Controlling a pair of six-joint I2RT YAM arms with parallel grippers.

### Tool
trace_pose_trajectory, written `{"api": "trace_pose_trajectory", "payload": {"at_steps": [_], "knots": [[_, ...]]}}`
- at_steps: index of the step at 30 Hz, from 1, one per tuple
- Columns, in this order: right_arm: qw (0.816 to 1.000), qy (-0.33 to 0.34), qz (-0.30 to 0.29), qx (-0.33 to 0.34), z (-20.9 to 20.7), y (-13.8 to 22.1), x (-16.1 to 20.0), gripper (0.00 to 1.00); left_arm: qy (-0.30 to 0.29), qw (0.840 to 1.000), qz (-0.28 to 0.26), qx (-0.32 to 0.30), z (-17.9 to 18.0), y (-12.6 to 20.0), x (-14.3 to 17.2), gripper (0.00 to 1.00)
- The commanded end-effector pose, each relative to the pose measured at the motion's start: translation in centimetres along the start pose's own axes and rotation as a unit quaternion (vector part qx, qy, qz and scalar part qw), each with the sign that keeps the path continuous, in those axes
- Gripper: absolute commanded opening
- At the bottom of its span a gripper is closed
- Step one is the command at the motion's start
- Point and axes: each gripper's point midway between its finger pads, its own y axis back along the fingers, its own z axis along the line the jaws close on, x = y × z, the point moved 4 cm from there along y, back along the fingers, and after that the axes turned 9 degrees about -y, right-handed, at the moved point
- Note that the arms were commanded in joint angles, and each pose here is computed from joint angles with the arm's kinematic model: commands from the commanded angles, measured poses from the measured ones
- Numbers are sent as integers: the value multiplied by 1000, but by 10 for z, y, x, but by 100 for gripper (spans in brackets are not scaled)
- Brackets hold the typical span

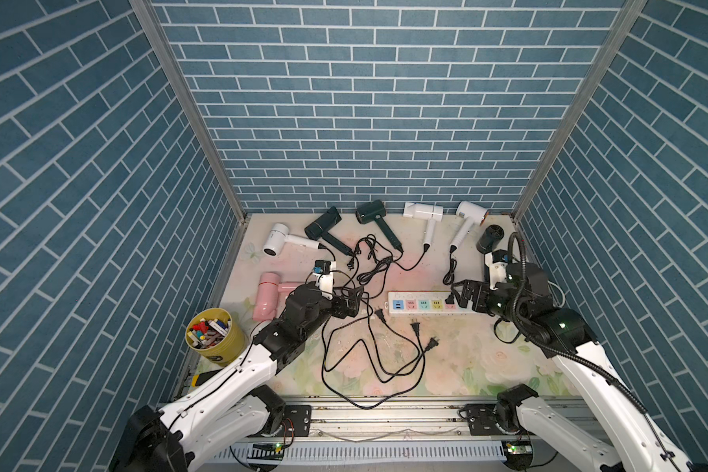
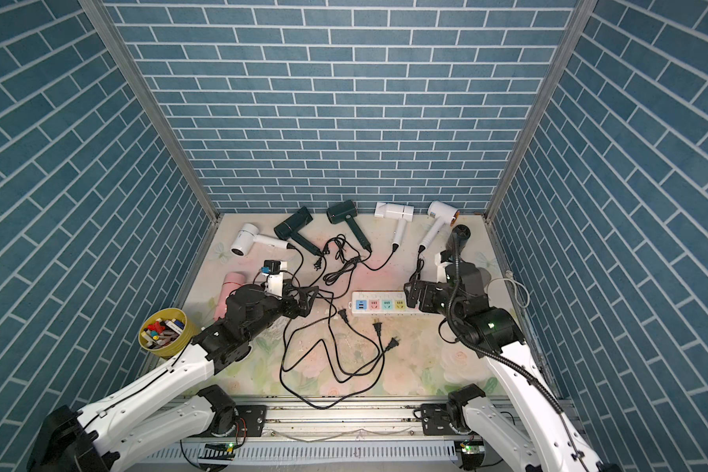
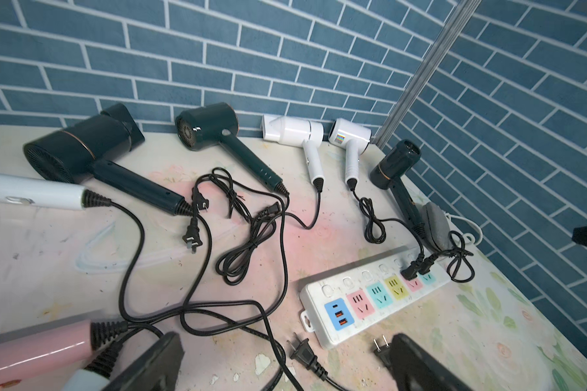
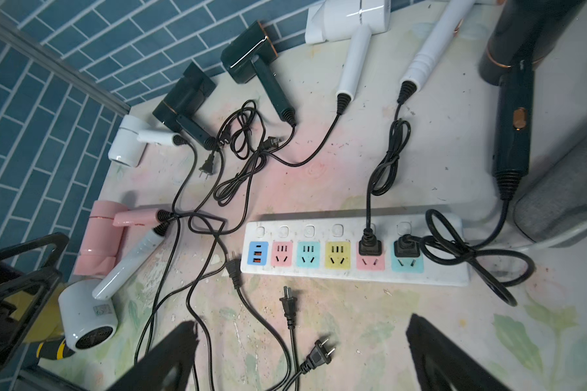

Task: Charge the blow dryers
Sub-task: Insert the plug into the socket, then pick up the charging cable from the center of the board.

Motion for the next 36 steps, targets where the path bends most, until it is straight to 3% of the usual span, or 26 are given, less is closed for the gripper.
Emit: {"api": "trace_pose_trajectory", "payload": {"at_steps": [1,5,10,24,27,31,36], "knots": [[996,-68,-26,60,-31,-2,14,99,-18,999,-22,-41,12,13,3,100],[994,-56,-43,81,-43,-5,18,99,-24,995,-34,-87,26,22,5,99],[994,-41,-33,100,-40,-18,9,99,-26,994,-29,-101,29,19,7,100],[999,4,6,47,7,-91,-37,99,-18,993,86,-81,20,-38,38,100],[999,6,31,22,20,-111,-41,97,-10,992,113,-62,16,-50,45,100],[993,9,114,-35,41,-142,-33,88,17,988,151,-32,15,-66,52,100],[985,7,170,-19,40,-176,-24,80,30,981,191,13,11,-82,57,99]]}}
